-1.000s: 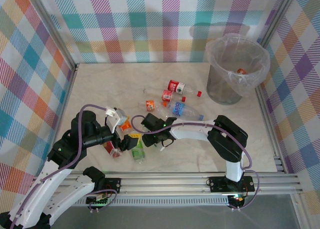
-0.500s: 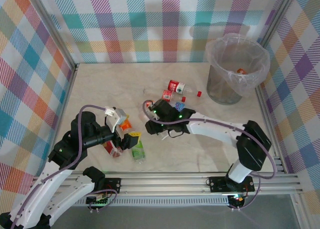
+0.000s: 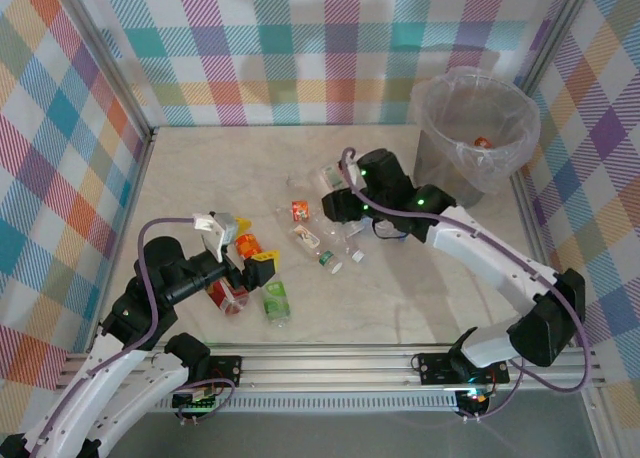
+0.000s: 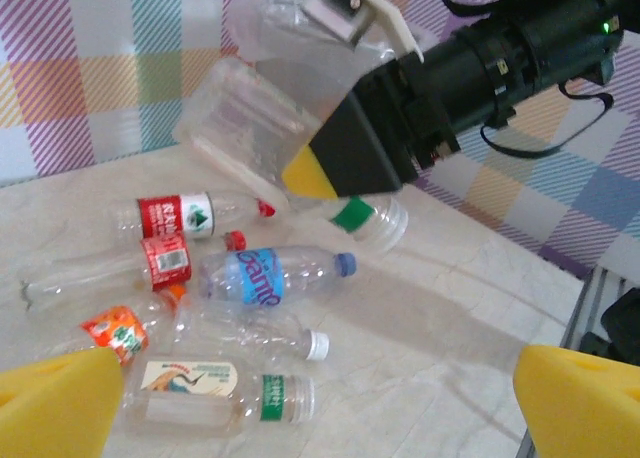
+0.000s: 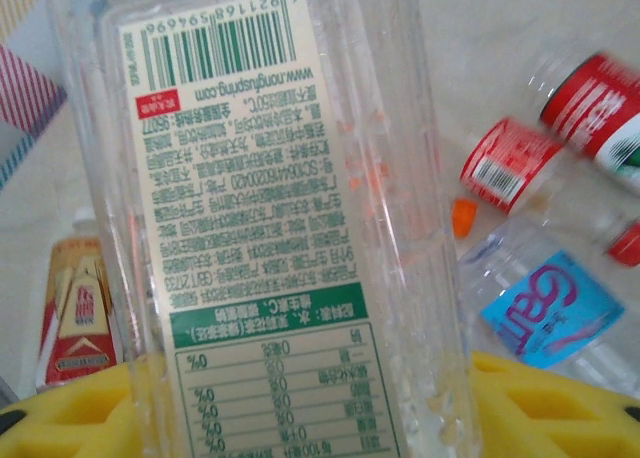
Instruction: Put the plastic bottles in the bin
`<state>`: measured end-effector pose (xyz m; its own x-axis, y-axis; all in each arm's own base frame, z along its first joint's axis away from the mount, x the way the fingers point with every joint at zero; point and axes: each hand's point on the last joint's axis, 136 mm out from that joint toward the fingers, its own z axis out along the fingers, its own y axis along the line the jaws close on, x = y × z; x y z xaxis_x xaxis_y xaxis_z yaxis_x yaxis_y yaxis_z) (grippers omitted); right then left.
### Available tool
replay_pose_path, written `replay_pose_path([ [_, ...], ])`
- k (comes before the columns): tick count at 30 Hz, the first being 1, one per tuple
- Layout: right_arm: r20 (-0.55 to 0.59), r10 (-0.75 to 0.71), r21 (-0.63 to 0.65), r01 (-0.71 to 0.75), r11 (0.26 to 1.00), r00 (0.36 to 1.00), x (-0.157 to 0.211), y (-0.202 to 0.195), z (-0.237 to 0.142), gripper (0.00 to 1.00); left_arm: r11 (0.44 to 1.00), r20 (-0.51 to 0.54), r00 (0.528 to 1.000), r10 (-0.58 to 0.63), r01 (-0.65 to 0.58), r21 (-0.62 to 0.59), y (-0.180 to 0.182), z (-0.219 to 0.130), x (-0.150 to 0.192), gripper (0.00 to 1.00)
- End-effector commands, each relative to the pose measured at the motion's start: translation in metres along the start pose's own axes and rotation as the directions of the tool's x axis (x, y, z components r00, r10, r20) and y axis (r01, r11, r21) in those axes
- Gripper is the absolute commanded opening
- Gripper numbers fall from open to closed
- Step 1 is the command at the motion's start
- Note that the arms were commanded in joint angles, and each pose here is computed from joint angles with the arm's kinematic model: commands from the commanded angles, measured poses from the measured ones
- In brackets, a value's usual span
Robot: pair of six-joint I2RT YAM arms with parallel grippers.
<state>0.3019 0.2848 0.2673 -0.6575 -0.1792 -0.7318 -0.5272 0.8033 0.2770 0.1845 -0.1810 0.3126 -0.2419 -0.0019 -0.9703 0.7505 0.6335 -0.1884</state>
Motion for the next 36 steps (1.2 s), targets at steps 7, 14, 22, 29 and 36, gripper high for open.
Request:
replay_pose_path([
  [7, 0.130, -0.052, 0.044, 0.046, 0.998, 0.990, -0.064, -0.030, -0.064, 0.60, 0.963, 0.166, 0.986, 0.032, -0.075, 0.257, -0.038, 0.014, -0.032, 1.00],
  [14, 0.204, -0.047, 0.162, 0.013, 0.987, 0.978, -0.099, -0.076, -0.098, 0.60, 0.931, 0.180, 0.981, 0.072, -0.131, 0.342, -0.052, 0.030, -0.057, 1.00],
  [22, 0.279, -0.010, 0.300, -0.077, 0.951, 0.960, -0.137, -0.145, -0.126, 0.59, 0.898, 0.150, 0.987, 0.065, -0.123, 0.422, -0.066, 0.059, -0.069, 1.00],
  [29, 0.307, 0.060, 0.395, -0.184, 0.900, 0.950, -0.155, -0.217, -0.132, 0.58, 0.894, 0.118, 0.992, 0.044, -0.092, 0.439, -0.069, 0.068, -0.060, 1.00],
  [36, 0.305, 0.189, 0.437, -0.313, 0.843, 0.933, -0.151, -0.287, -0.121, 0.57, 0.910, 0.077, 0.997, 0.014, -0.045, 0.411, -0.066, 0.067, -0.058, 1.00],
])
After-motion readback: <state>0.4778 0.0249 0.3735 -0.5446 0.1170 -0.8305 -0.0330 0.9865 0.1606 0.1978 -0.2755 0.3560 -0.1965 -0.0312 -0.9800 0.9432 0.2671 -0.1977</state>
